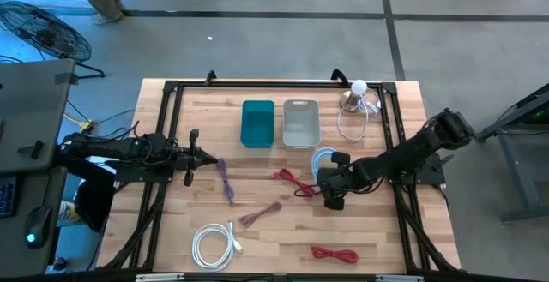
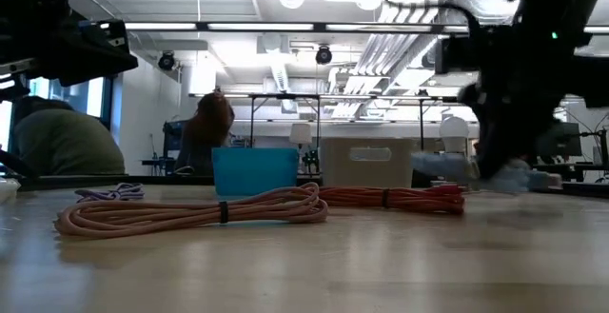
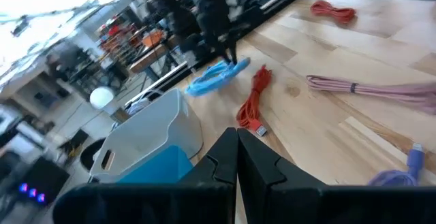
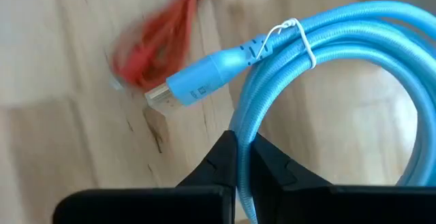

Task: Pick & Place USB Port
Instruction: Put the blue HDMI cable into the blue bin

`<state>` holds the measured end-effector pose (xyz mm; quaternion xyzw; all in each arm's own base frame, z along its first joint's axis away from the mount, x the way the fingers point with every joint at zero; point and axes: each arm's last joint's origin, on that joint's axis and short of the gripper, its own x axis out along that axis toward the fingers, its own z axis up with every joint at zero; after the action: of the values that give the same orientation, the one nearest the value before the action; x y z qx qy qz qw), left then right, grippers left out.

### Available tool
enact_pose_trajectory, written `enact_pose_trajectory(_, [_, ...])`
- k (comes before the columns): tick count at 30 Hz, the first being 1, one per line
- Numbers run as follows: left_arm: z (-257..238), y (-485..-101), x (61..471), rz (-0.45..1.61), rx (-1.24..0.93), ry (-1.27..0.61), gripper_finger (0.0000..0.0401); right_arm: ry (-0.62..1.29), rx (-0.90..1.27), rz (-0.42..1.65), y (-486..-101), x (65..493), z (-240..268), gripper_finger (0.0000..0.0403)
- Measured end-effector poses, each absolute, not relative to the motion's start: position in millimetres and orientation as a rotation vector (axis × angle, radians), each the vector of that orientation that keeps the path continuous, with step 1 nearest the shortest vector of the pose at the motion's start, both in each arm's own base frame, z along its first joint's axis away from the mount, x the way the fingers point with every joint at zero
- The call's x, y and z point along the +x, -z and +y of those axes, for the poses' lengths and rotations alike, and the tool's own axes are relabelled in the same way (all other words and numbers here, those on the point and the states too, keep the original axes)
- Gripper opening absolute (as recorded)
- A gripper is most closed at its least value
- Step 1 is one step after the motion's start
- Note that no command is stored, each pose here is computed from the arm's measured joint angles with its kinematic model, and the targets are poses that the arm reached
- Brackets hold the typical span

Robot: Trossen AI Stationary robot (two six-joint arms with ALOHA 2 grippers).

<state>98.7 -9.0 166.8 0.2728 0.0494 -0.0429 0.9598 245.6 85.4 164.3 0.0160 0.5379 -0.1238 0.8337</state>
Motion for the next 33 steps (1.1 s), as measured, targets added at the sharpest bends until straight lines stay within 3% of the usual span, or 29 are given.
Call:
enact_pose_trajectory(7, [-7,-170,100,0.074,0.493,0.005,0.0005,0.181,0.015,0.792,-223,238,85,0.0010])
enact_pose_trajectory(12, [-9,-177,103,-0.005,0.451,0.031,0.0055,0.108,-0.035,0.572,-258,231,86,0.0010])
enact_pose_trajectory(23, [-11,-192,122,-0.113,0.343,0.024,0.0236,-0.070,-0.190,0.386,-270,249,91,0.0010])
enact_pose_trajectory(27, [-14,-212,135,-0.118,0.328,0.060,0.0262,-0.107,-0.215,0.336,-275,253,87,0.0010])
enact_pose_trajectory(33, [-19,-238,169,-0.032,0.368,0.138,0.0266,-0.146,-0.200,0.327,-276,257,81,0.0010])
